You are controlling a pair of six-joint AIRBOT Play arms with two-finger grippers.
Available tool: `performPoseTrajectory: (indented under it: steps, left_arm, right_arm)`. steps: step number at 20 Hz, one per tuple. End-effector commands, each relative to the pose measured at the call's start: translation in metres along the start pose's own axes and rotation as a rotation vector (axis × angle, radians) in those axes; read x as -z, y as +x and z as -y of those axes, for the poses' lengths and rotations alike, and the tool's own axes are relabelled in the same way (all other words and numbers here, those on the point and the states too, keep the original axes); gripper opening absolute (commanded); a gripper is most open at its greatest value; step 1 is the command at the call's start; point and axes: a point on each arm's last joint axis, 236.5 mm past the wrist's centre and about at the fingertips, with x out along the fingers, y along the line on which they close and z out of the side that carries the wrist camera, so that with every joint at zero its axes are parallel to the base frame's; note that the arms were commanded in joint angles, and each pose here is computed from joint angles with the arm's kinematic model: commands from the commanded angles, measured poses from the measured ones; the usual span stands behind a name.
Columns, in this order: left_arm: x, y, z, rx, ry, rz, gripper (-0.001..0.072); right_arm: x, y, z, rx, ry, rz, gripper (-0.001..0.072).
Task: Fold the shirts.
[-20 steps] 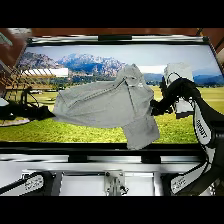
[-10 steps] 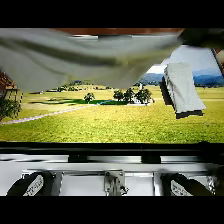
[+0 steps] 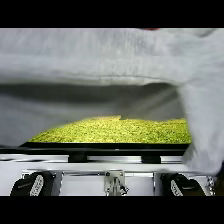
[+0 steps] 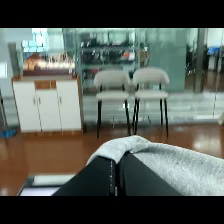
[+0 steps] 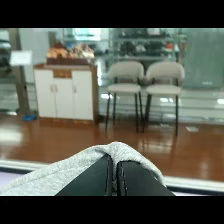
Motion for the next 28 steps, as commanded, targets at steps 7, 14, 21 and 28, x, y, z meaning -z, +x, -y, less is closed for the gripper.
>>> performPoseTrajectory:
  steps: [7, 14, 21, 28]
  left_arm:
    - [0.159, 0.054, -0.036, -0.049, -0.050, -0.453, 0.0038]
    - [0.407, 0.124, -0.043, 0.029, -0.278, -1.019, 0.0039]
    - [0.545, 0.228, -0.046, 0.021, -0.360, -1.083, 0.0039]
    - [0.616, 0.283, -0.051, -0.031, -0.448, -1.013, 0.0039]
  right_arm:
    - [0.173, 0.086, 0.031, 0.045, 0.109, -0.626, 0.0098]
    - [0.408, 0.207, 0.028, -0.061, 0.359, -1.126, 0.0098]
    - [0.548, 0.286, 0.053, 0.039, 0.505, -1.100, 0.0098]
    - [0.619, 0.303, 0.066, 0.091, 0.540, -1.093, 0.0098]
